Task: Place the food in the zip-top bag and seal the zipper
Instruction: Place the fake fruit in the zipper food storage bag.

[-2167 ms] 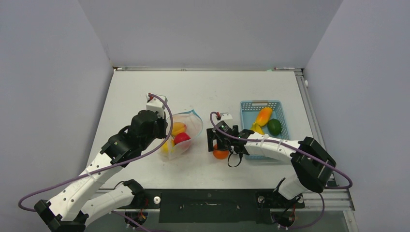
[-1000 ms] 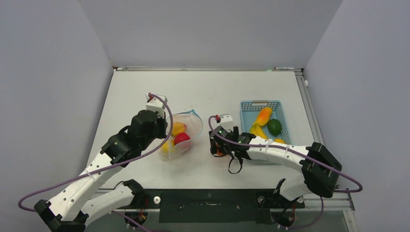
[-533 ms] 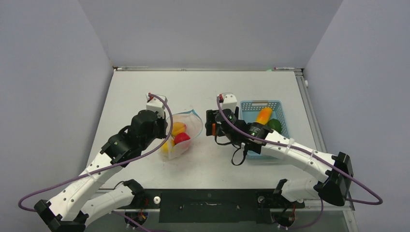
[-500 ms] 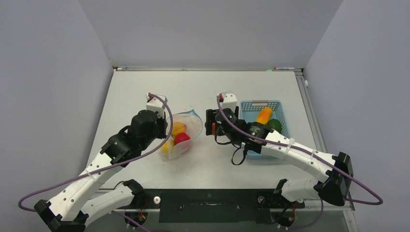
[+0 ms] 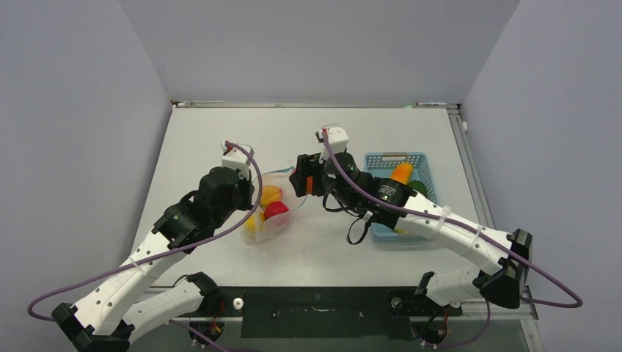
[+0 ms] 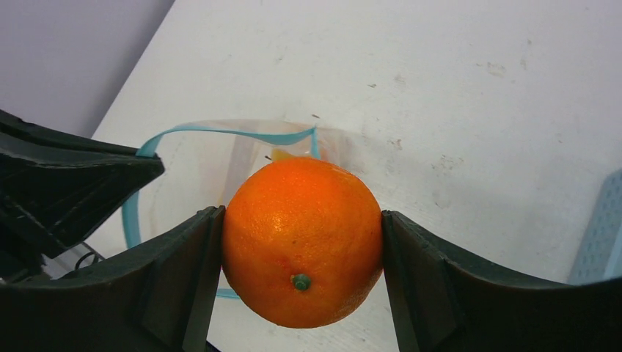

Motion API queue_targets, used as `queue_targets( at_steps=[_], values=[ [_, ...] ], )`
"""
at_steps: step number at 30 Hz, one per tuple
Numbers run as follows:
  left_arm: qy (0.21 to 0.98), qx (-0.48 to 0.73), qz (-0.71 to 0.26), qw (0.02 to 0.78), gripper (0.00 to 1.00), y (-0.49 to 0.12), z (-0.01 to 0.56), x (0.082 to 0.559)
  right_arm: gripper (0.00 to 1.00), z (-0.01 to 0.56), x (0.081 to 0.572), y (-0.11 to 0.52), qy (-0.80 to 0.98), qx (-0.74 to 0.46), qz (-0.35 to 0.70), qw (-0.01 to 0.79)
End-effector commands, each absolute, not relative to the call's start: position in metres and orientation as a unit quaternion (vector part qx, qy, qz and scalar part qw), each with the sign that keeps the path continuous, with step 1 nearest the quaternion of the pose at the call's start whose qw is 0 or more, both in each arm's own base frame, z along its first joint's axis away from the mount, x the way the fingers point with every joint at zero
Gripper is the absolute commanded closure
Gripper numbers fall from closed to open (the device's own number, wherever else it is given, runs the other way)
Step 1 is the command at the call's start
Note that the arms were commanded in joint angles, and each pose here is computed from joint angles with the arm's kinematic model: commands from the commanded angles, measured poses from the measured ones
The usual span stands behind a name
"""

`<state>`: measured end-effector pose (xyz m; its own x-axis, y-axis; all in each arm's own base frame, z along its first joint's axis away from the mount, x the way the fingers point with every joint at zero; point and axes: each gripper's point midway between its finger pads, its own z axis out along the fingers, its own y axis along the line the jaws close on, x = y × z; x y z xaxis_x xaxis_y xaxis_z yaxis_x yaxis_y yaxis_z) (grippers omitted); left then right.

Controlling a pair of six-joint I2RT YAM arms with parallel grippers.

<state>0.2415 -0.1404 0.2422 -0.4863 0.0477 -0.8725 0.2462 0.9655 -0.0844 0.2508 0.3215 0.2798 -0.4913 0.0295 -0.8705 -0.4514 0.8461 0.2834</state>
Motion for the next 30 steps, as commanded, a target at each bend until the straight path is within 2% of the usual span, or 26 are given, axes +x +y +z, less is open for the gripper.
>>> queue_targets(
  at_steps=[1,15,30],
  values=[
    [0.845,0.081,-0.106,0.518,1.00,-0.142,0.253,0.248,0.58,0.313,0.244,0.356,0.795,-0.150,0.304,0.503],
    [0.843,0.080,-0.110,0.520,1.00,-0.142,0.255,0.248,0.56,0.268,0.242,0.403,0.811,-0.180,0.299,0.470],
    [0.843,0.078,-0.111,0.520,1.00,-0.142,0.254,0.248,0.46,0.220,0.258,0.439,0.831,-0.177,0.283,0.445]
  ],
)
